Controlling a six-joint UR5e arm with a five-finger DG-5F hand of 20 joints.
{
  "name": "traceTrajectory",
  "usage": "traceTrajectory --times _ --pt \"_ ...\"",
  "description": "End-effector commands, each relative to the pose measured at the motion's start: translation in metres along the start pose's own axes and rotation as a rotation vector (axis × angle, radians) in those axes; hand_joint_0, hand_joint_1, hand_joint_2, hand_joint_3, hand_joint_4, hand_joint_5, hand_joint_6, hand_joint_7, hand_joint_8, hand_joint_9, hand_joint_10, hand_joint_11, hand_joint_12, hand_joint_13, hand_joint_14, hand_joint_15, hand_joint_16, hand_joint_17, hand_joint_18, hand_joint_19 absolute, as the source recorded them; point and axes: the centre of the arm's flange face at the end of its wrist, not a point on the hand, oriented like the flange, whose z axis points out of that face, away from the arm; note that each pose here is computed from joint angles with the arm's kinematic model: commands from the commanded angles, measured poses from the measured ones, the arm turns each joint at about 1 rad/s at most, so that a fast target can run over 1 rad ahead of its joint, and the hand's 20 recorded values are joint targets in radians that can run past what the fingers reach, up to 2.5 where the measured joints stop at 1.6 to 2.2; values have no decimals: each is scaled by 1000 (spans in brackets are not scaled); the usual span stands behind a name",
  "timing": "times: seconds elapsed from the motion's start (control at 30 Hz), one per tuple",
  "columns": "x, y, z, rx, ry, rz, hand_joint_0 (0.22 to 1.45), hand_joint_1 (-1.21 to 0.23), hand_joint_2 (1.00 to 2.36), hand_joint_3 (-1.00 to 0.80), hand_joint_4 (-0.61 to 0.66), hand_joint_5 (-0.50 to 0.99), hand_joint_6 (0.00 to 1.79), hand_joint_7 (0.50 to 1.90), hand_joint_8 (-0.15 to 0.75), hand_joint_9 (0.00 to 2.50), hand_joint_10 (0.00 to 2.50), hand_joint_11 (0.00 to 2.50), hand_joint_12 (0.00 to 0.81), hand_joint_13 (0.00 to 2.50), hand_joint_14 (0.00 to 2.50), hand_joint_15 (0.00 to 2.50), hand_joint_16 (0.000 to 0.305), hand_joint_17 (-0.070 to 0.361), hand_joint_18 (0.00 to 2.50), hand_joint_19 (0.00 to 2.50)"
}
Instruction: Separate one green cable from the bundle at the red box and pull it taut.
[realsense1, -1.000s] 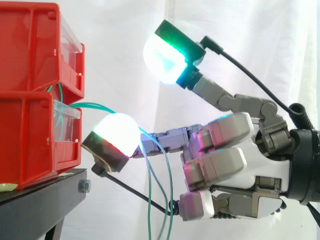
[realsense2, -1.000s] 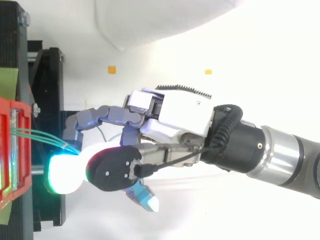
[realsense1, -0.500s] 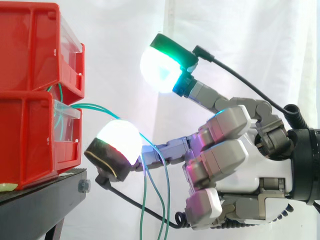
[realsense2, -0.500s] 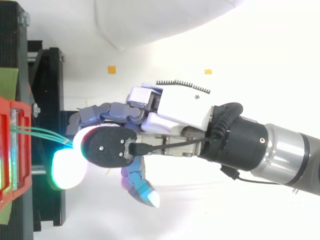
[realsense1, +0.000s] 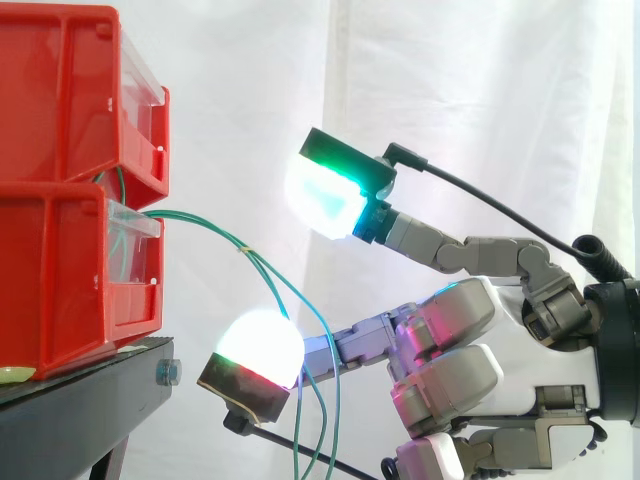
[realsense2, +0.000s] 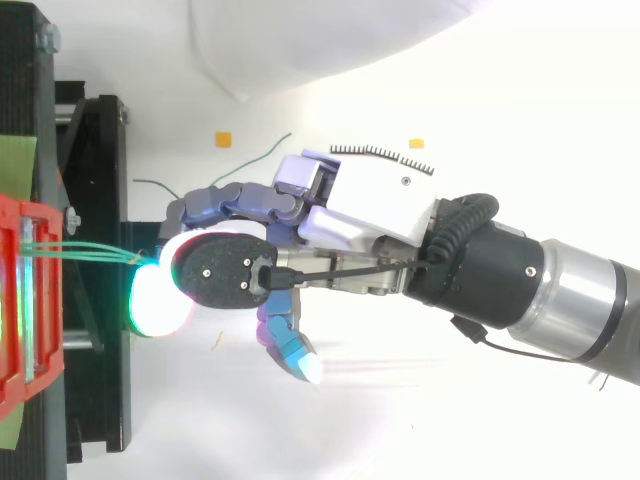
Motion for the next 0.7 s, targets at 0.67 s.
traceTrajectory --times 0.67 --pt "-9 37 11 28 -33 -8 449 -415 1000 -500 248 88 505 1196 312 1851 25 571 443 1670 24 917 89 200 1618 443"
